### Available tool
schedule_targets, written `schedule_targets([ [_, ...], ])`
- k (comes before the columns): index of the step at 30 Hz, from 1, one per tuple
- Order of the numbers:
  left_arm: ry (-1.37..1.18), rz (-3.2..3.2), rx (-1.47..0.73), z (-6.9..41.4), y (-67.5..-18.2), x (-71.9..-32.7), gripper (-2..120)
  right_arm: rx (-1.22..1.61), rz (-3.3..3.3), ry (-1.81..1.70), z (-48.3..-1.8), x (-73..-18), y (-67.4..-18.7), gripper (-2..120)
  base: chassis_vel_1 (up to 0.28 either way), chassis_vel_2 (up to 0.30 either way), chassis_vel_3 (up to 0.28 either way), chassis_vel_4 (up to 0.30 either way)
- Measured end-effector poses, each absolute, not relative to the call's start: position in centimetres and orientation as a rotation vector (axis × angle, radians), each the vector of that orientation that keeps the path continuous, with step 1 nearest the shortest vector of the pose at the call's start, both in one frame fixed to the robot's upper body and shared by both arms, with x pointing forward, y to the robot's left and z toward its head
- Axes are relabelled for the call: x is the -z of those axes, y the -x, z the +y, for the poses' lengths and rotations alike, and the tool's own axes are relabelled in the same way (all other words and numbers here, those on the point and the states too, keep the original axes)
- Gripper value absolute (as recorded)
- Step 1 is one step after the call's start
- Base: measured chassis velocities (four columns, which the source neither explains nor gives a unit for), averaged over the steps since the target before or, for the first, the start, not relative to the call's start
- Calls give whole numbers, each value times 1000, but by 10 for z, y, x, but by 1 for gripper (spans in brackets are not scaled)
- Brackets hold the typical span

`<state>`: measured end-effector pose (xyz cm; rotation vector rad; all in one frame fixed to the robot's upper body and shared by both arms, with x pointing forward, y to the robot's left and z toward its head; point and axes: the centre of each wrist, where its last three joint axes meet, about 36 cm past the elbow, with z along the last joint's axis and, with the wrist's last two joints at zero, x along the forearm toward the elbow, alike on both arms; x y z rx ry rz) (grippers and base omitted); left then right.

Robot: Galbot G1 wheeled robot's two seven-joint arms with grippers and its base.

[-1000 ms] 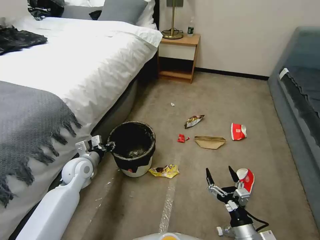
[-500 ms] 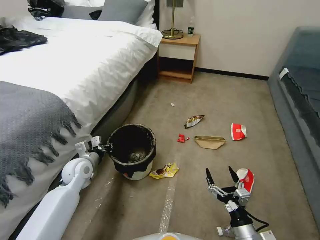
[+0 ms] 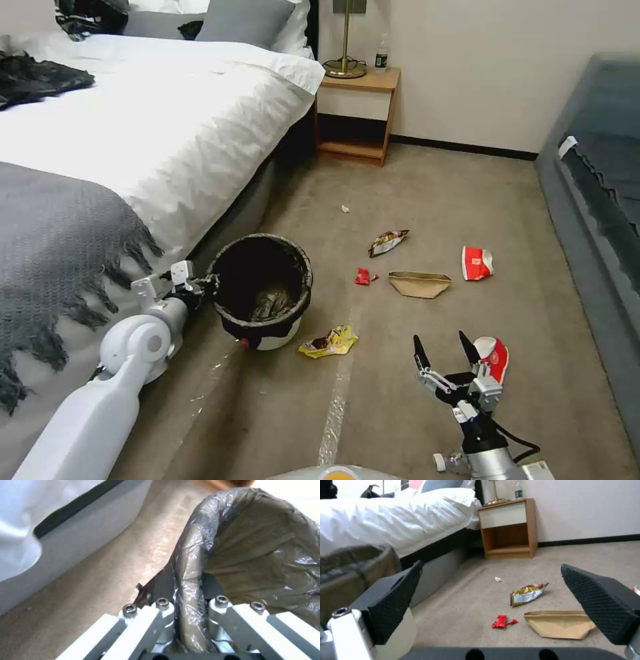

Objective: Pick up the trash can from the floor.

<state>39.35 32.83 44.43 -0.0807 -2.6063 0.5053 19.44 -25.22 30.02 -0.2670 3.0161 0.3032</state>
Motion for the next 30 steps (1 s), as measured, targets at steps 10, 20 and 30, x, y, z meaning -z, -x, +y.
schedule_targets([
  [10, 196, -2651, -523, 306, -364, -477, 5, -287, 3003, 250, -257, -302, -196, 100, 0, 0, 0, 0],
  [20, 220, -2666, -532, 300, -359, -490, 5, -283, 2996, 251, -256, -304, -195, 100, 0, 0, 0, 0],
  [30, 235, -2672, -530, 297, -357, -494, 5, -274, 2996, 257, -253, -304, -191, 100, 0, 0, 0, 0],
])
